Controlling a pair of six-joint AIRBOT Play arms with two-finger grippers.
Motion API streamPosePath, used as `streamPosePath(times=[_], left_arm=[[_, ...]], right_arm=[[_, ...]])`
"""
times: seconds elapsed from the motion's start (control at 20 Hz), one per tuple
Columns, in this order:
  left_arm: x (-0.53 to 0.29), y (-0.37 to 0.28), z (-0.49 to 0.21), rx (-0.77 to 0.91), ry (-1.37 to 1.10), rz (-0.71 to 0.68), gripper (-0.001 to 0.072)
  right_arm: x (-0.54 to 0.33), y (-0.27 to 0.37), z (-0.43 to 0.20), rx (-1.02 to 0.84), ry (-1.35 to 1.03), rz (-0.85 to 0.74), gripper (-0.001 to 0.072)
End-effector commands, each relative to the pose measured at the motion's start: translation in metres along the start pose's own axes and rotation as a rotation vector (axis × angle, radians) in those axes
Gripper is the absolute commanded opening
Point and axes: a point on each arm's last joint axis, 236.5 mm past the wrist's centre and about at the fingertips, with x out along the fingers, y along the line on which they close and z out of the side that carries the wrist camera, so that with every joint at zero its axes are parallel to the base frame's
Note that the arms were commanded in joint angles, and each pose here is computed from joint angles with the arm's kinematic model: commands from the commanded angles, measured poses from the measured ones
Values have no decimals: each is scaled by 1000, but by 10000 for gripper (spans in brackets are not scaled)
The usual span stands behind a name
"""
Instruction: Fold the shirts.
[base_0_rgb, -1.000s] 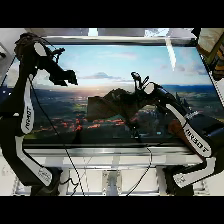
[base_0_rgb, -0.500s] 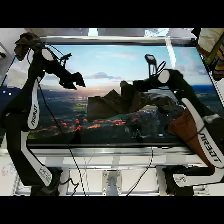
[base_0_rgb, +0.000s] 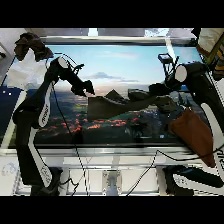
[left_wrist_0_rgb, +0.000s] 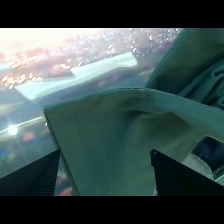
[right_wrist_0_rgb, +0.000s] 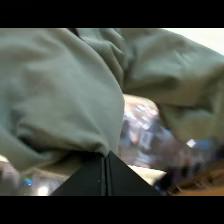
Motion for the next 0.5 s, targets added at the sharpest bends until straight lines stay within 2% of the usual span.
streamPosePath(times=[0.0,0.45], left_arm=[[13,-1,0,-28,14,0,640],[20,-22,1,-132,23,-74,638]], right_arm=[[-20,-16,-10,3,2,-60,18],[-24,8,-16,20,22,39,18]])
